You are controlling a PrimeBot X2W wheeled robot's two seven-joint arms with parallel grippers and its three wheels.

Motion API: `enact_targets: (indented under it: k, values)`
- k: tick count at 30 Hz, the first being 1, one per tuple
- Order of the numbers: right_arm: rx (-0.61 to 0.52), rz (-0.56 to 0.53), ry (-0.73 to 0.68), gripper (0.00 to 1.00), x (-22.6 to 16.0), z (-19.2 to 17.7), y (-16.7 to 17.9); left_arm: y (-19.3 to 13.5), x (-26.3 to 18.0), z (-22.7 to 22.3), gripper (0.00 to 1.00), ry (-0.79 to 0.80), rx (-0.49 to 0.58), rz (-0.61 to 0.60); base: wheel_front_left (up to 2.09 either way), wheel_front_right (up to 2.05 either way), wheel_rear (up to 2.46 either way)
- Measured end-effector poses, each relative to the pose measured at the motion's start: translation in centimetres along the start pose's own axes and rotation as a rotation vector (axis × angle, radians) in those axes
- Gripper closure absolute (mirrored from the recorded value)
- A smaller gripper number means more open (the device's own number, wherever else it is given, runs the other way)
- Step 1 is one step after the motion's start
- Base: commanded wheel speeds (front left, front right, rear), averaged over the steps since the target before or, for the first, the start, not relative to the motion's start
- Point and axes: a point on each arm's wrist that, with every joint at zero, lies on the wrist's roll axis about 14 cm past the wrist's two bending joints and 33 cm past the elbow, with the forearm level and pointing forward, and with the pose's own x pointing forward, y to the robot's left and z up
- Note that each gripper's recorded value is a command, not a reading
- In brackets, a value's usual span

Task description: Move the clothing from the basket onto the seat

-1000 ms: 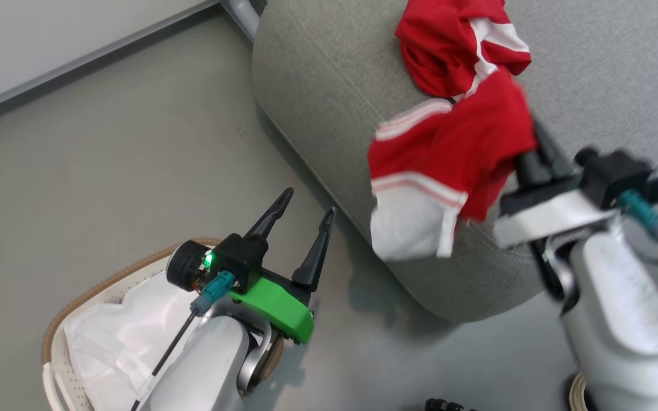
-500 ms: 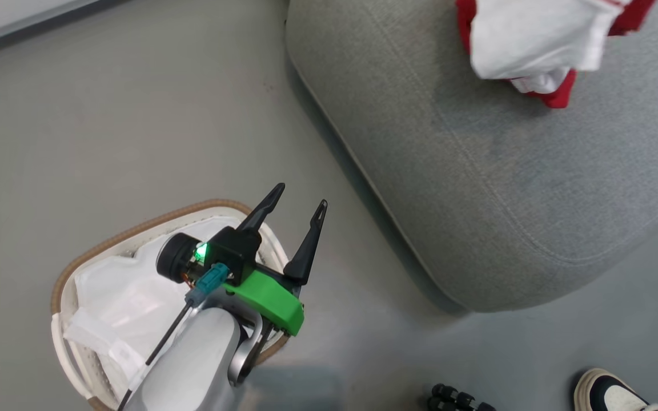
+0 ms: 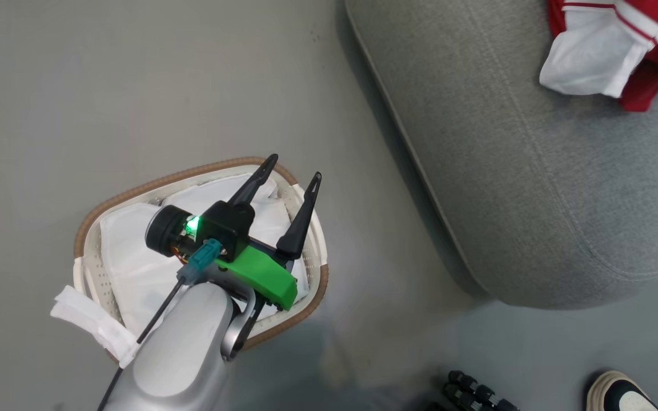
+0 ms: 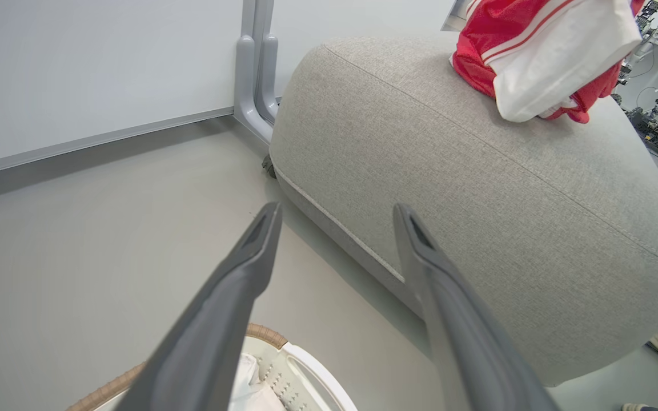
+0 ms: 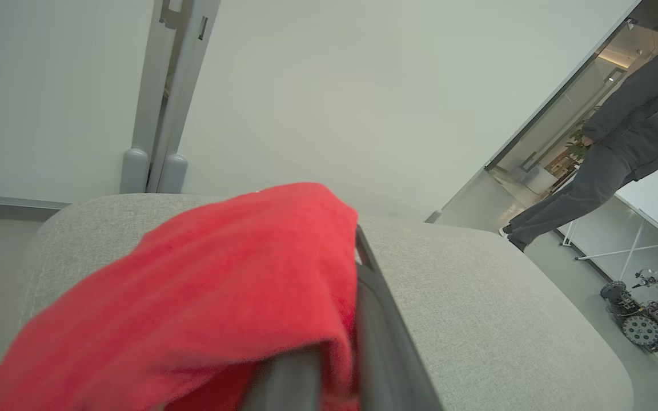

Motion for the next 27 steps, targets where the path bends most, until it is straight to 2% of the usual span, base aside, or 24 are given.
enact_targets:
  k: [5,9,19,27]
  values:
    - [0.038,0.030,0.058,0.00,-0.2,-2.7,2.7,2.1,-0.5,-0.3,0.00,0.002,-0.006,0.057,0.00,0.00,0.00]
    - [0.071,0.026,0.104,0.00,-1.8,-4.7,3.3,2.8,-0.9,0.3,0.00,-0.007,0.003,0.085,0.00,0.00,0.00]
    - [0.115,-0.113,0.223,0.00,-7.9,-8.7,-1.7,2.3,-2.0,1.6,0.00,-0.023,0.021,0.114,0.00,0.00,0.00]
    - [0.159,-0.161,0.295,0.00,-11.9,-11.0,-2.4,1.6,-2.9,2.2,0.00,-0.030,0.022,0.127,0.00,0.00,0.00]
